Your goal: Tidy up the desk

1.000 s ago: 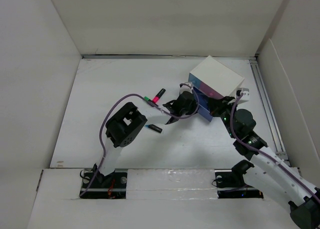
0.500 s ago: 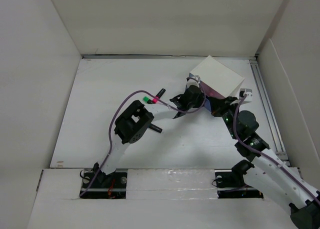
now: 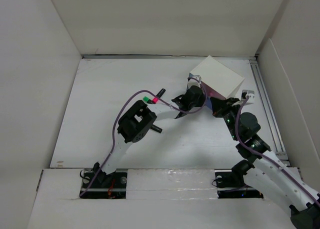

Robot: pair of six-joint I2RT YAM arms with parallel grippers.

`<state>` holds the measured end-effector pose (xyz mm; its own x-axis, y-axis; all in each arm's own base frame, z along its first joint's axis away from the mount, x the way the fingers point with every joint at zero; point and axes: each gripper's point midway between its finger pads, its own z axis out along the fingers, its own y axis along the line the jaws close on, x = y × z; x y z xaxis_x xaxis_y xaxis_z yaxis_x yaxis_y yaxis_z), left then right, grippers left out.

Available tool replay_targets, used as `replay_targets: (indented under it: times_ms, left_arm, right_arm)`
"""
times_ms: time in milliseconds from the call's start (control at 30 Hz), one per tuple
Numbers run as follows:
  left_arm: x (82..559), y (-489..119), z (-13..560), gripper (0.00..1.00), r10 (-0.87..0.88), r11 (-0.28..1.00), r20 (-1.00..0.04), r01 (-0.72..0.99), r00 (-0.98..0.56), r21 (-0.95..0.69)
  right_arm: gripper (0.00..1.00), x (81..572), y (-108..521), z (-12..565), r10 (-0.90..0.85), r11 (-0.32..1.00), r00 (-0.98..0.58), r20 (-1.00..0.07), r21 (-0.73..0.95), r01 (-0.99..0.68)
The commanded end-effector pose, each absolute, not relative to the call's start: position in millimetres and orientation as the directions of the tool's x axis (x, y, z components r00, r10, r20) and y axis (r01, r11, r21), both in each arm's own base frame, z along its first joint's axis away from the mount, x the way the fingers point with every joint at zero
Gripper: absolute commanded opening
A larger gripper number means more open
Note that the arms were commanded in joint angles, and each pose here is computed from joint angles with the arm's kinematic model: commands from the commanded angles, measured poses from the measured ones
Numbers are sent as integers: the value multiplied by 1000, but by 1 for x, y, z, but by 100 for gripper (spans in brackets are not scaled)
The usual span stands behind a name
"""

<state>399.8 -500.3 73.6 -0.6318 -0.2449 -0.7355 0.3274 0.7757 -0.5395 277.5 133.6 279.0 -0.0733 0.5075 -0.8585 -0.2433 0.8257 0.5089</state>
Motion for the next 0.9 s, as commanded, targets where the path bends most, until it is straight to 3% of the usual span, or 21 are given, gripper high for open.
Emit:
replay_targets:
  times_ms: [0, 233, 367, 533, 867]
  left_arm:
    - [416, -506, 115, 5, -313, 746, -776, 364, -548, -558]
    - [383, -482, 151, 10, -313, 726, -815, 430, -487, -536]
    - [356, -458, 176, 19, -340, 709, -828, 457, -445, -537]
    - [360, -471, 190, 31, -308, 703, -847, 497, -433, -509]
    - [380, -500, 191, 33, -223, 721, -883, 539, -414, -435]
  right_arm:
    - [0, 276, 133, 288, 525, 818, -45, -850, 518, -252]
    - [0, 277, 130, 288, 524, 822, -37, -851, 516, -241]
    - [0, 275, 130, 290, 529, 818, -32, -848, 520, -246]
    - [0, 276, 131, 289, 526, 819, -39, -849, 519, -245]
    - [8, 273, 125, 293, 536, 817, -18, -844, 525, -239]
